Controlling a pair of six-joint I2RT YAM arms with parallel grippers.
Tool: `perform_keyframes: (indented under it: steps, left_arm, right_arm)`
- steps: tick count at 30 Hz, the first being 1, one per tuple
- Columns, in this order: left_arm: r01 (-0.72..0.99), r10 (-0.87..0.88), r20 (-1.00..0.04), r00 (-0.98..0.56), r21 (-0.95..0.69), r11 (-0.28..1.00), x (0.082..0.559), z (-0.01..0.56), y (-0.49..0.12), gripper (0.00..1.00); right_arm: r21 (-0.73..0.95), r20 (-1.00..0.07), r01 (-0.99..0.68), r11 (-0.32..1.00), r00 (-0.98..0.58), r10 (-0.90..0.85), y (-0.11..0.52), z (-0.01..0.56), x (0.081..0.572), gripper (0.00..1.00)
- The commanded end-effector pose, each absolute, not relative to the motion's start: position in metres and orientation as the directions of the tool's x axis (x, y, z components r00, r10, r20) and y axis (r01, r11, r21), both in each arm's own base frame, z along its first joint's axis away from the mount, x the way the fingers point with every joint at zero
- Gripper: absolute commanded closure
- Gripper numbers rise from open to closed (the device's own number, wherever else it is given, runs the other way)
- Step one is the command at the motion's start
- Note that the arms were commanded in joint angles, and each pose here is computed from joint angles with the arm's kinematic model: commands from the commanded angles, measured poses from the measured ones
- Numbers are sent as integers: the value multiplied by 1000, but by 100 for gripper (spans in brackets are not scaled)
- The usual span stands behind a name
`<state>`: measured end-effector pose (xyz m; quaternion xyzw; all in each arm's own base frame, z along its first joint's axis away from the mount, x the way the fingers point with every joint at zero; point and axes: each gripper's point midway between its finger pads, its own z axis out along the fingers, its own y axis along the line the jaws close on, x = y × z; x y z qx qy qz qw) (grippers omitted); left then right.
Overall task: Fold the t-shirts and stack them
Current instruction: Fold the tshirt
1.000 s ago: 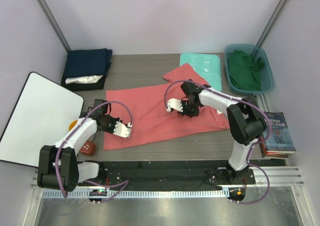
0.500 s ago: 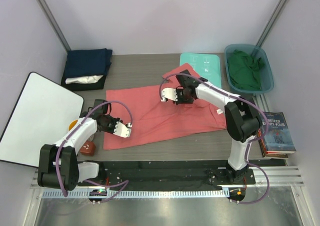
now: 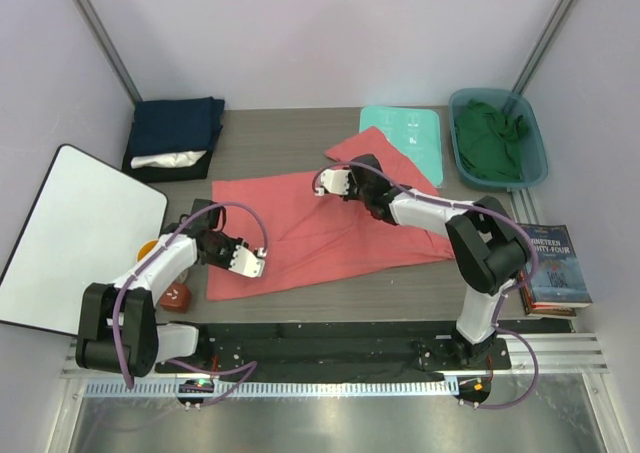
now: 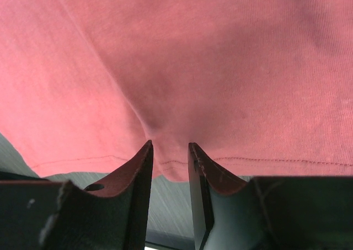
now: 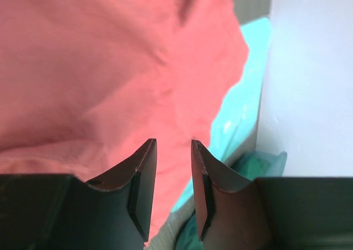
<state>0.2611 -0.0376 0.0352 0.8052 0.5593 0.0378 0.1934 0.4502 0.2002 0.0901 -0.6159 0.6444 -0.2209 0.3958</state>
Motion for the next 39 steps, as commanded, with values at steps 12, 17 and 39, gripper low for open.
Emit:
perform_keyframes:
  steps: [12,17,39]
  left_arm:
    - [882,901,-186,391,357,-308,269,38,-47,68]
    - [881,905,-174,387,360,-307,275,43,-46,68]
    - [891,909,-184,375,341,-298,282,42,-49,68]
  right_arm:
    - [-125,-405,-916,380,-303,-863,136,74,405,63]
    - [8,-410,-933,359,-330,-850,135,69,411,62]
    - [136,-364,-942,306,-334,-869,136,59,401,56]
